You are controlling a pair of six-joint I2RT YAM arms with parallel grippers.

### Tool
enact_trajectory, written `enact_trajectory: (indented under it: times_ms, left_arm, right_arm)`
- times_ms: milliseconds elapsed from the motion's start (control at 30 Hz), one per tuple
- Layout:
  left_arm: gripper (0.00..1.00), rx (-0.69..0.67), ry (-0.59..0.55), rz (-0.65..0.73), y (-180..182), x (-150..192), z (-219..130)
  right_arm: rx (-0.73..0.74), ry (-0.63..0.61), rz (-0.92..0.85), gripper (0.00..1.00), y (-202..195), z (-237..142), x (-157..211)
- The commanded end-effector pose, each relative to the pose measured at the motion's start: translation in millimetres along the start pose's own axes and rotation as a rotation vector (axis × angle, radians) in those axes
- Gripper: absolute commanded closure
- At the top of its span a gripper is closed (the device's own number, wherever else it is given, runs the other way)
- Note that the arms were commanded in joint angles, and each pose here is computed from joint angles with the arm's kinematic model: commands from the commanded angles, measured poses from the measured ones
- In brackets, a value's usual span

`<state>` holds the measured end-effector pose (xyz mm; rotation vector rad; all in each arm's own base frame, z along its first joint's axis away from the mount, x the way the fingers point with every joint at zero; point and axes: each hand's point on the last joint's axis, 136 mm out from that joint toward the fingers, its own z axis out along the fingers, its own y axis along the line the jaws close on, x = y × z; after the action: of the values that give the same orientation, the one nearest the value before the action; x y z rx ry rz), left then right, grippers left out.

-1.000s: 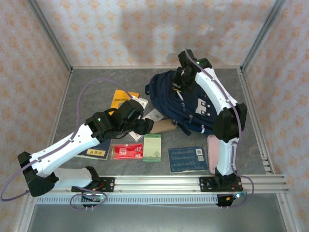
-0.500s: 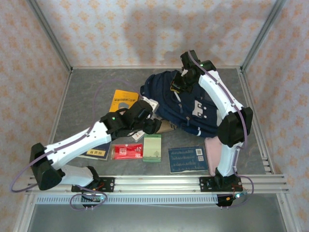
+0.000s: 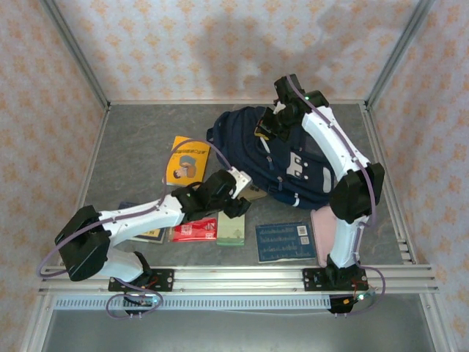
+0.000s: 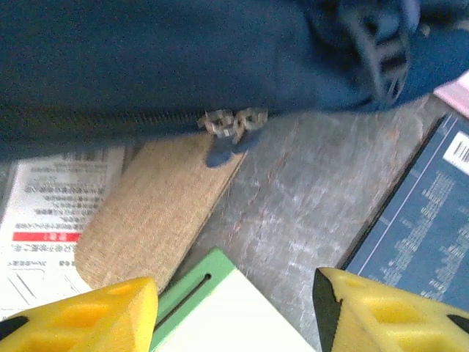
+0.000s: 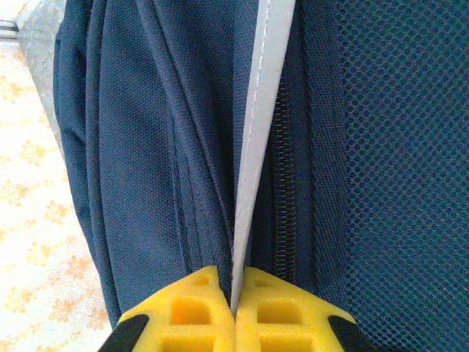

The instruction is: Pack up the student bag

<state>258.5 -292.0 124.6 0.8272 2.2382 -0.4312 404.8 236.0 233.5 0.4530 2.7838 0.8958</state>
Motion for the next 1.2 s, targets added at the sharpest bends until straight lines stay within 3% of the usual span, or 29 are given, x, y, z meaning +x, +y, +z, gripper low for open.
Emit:
enact_trajectory:
  times_ms: [0,433,900,1167]
  left_arm:
    - [0.41,0.028,-0.152,0.072,-4,-25,-6]
    - [0.37,0.006,-0.234,0.073,5,-27,21]
    - [0.42,-0.025,-0.252,0.012,11,-29,46]
    - [0.51,-0.077,-0.241,-0.003,20,-32,57]
  right_arm:
    - [-0.107,-0.021,-0.018,1.0,32,-35,9]
    - [-0.165,0.018,-0.001,1.0,31,-32,23]
    - [-0.207,0.038,0.052,1.0,31,-27,29]
    - [-0.227,0.046,0.073,1.0,30,-22,30]
